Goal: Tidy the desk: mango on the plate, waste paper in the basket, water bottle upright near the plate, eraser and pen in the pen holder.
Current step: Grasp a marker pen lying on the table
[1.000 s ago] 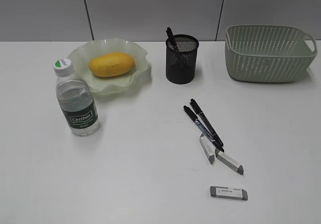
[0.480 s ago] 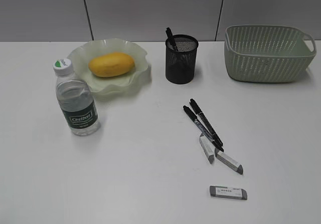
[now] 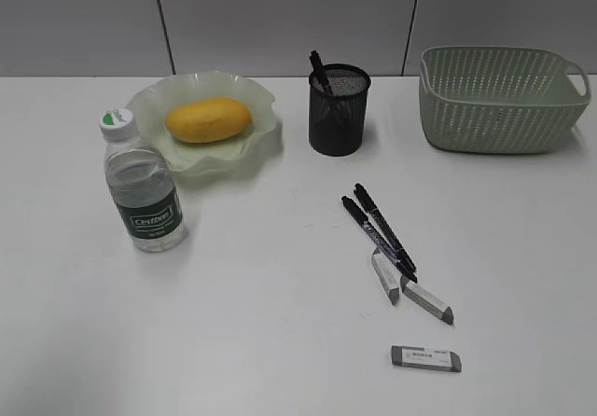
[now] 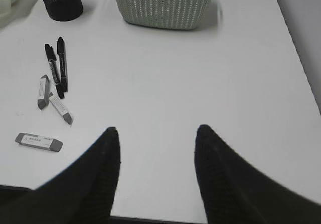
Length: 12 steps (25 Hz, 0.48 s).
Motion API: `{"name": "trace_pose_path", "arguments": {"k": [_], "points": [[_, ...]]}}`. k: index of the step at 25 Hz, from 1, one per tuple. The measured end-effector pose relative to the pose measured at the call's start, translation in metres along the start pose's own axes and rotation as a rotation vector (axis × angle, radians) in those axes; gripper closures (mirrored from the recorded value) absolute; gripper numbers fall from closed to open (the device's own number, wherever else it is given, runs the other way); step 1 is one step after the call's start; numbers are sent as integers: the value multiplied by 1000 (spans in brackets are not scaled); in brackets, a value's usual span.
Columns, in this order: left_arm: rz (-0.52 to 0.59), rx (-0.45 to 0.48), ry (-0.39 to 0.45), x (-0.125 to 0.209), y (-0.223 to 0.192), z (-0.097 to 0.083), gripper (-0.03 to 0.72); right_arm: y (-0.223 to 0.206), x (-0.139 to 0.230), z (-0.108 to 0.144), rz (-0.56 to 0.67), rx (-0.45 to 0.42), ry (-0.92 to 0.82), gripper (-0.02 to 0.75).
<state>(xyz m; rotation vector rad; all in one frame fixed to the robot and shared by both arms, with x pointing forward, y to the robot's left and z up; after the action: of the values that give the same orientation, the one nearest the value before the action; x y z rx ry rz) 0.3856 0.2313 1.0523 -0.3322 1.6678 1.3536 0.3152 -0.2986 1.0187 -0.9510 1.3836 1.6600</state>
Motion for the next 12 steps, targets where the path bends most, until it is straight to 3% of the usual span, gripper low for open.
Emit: {"name": "trace_pose_path", "arguments": {"k": [4, 6, 8, 10, 12], "points": [[36, 232, -28, -51, -41, -33, 501, 0, 0, 0, 0, 0, 0, 345], [89, 333, -73, -63, -72, -61, 504, 0, 0, 0, 0, 0, 0, 345], [105, 420, -175, -72, -99, -106, 504, 0, 0, 0, 0, 0, 0, 345], [137, 428, -238, -73, -135, -147, 504, 0, 0, 0, 0, 0, 0, 345], [192, 390, -196, -73, -175, -175, 498, 0, 0, 0, 0, 0, 0, 345]]}}
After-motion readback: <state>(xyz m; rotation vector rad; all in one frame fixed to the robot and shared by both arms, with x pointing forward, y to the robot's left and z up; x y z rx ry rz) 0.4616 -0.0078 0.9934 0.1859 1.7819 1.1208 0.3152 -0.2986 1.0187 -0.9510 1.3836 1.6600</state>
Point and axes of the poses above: a point on each arm's last joint axis where the gripper is mounted, y pointing back along that axis away from the gripper, z along the wrist's bending axis when the last joint is at zero, x = y × z, the point moved 9 cm from there along -y, pointing out along that axis toward the gripper, and after that the axes turned 9 degrees about -y, right-handed, at the moved point
